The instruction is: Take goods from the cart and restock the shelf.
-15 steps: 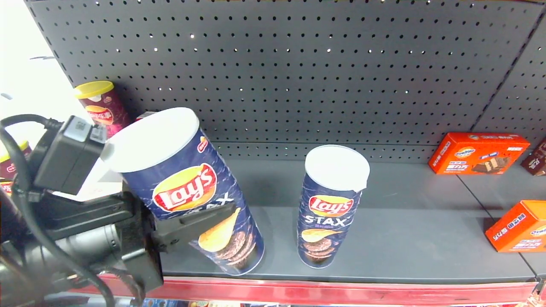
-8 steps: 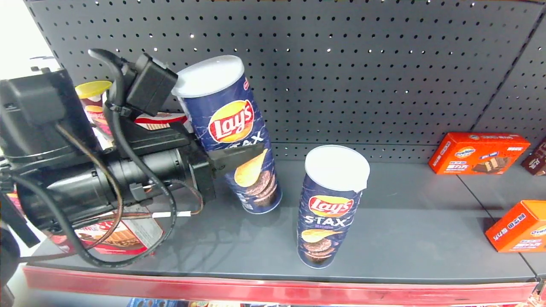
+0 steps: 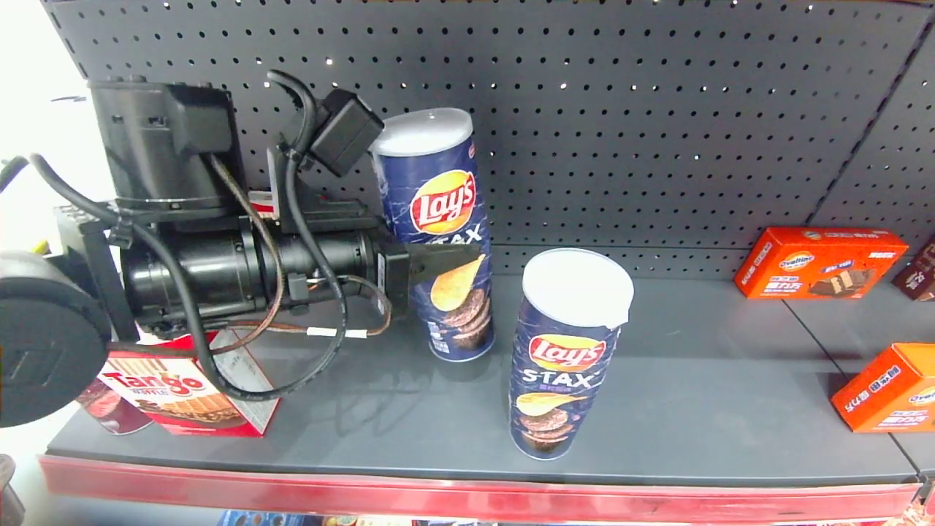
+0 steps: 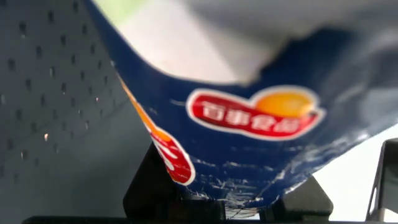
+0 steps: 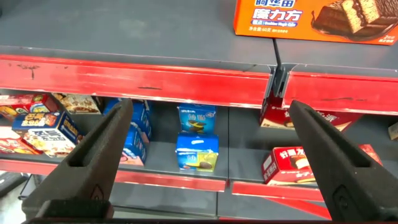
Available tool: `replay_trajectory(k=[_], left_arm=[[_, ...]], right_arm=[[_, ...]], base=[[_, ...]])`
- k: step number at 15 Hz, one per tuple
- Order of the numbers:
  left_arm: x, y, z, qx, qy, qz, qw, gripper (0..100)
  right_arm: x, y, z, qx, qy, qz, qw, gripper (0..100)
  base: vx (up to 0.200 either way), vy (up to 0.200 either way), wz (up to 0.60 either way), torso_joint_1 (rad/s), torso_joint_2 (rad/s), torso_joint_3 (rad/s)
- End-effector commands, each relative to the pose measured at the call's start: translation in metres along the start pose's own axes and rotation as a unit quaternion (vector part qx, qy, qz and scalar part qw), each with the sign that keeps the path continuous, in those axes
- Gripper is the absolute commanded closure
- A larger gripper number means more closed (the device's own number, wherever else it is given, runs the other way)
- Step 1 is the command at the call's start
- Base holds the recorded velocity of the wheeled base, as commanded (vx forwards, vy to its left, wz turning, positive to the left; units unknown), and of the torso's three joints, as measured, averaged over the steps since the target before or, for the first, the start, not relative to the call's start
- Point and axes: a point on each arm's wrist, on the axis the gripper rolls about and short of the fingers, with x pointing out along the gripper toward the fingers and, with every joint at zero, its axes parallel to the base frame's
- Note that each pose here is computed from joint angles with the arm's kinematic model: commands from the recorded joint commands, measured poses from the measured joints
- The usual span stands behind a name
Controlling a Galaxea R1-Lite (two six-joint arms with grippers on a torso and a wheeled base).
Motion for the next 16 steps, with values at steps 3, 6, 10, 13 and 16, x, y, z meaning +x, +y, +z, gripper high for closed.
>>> replay_trajectory(k=[3, 6, 10, 13, 16], left_arm=[[0.036, 0.015, 0.003, 0.015, 0.004, -0.017, 0.9997, 100], [0.055, 0.026, -0.014, 0.063, 0.022, -0.021, 0.9975, 100], [0.075, 0.039, -0.015, 0.064, 0.016, -0.043, 0.9969, 100], [0.087, 0.050, -0.014, 0.059, 0.026, -0.040, 0.9971, 100], [0.095, 0.061, -0.010, 0.057, 0.030, -0.045, 0.9969, 100]], right_arm=[[0.000, 0.000, 0.000, 0.000, 0.002, 0.000, 1.000, 0], [0.000, 0.000, 0.000, 0.000, 0.002, 0.000, 1.000, 0], [0.000, 0.000, 0.000, 0.000, 0.002, 0.000, 1.000, 0], [0.000, 0.000, 0.000, 0.000, 0.002, 0.000, 1.000, 0], [0.000, 0.000, 0.000, 0.000, 0.002, 0.000, 1.000, 0]], base=[[0.000, 0.000, 0.00, 0.000, 0.00, 0.000], [0.000, 0.000, 0.00, 0.000, 0.00, 0.000], [0.000, 0.000, 0.00, 0.000, 0.00, 0.000], [0.000, 0.000, 0.00, 0.000, 0.00, 0.000], [0.000, 0.000, 0.00, 0.000, 0.00, 0.000]])
